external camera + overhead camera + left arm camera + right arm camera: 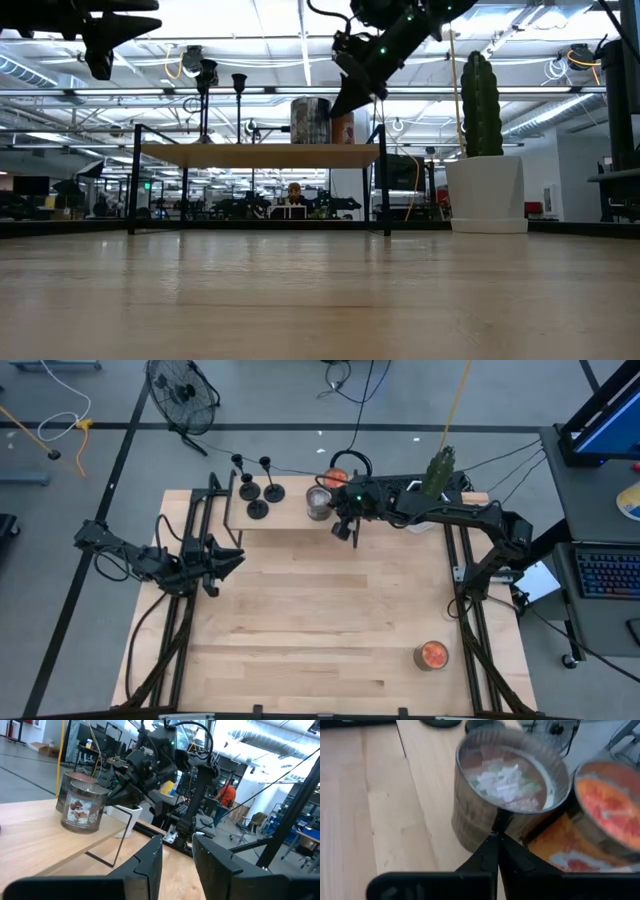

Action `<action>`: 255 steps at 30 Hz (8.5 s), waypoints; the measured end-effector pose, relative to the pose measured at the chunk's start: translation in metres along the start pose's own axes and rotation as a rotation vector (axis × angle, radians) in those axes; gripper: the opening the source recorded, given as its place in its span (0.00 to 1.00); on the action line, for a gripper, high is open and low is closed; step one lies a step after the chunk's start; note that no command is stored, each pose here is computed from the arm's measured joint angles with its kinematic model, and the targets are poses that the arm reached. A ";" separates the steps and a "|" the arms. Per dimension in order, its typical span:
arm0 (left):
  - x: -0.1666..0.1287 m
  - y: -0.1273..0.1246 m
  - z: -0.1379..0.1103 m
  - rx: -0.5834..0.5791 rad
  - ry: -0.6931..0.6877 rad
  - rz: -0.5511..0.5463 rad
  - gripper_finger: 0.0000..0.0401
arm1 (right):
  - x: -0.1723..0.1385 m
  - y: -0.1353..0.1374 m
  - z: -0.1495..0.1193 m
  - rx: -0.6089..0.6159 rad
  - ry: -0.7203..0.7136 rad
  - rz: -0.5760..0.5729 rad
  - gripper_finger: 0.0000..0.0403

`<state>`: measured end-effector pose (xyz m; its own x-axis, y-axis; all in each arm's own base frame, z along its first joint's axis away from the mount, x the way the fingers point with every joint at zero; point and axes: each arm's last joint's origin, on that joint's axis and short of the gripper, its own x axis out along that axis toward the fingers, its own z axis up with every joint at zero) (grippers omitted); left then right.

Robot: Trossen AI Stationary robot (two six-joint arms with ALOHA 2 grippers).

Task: Pick & Place candle stick holders
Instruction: Put the brown scented candle on the shelf, then adjust the orange scented candle on the shelf, then put the orange scented candle on the shelf

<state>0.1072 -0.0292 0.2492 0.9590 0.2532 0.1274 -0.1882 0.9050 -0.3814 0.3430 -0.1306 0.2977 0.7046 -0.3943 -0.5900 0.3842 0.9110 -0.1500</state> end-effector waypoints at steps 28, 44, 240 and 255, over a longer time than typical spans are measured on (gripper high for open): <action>0.000 0.000 0.000 0.000 0.002 0.000 0.28 | 0.008 0.018 0.019 0.120 -0.209 0.205 0.00; 0.000 0.000 0.000 -0.001 0.003 0.001 0.28 | 0.045 0.051 0.015 0.099 -0.292 0.213 0.00; -0.001 0.005 0.002 -0.009 -0.056 0.175 0.28 | -0.035 -0.023 0.026 -0.460 -0.114 -0.032 0.40; 0.000 0.005 0.001 0.118 -0.038 0.179 0.28 | -0.148 0.059 -0.001 -0.107 0.079 -0.064 0.35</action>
<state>0.1055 -0.0243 0.2483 0.8997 0.4242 0.1030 -0.3804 0.8776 -0.2916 0.2608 -0.0184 0.3758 0.6299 -0.4448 -0.6367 0.3580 0.8938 -0.2703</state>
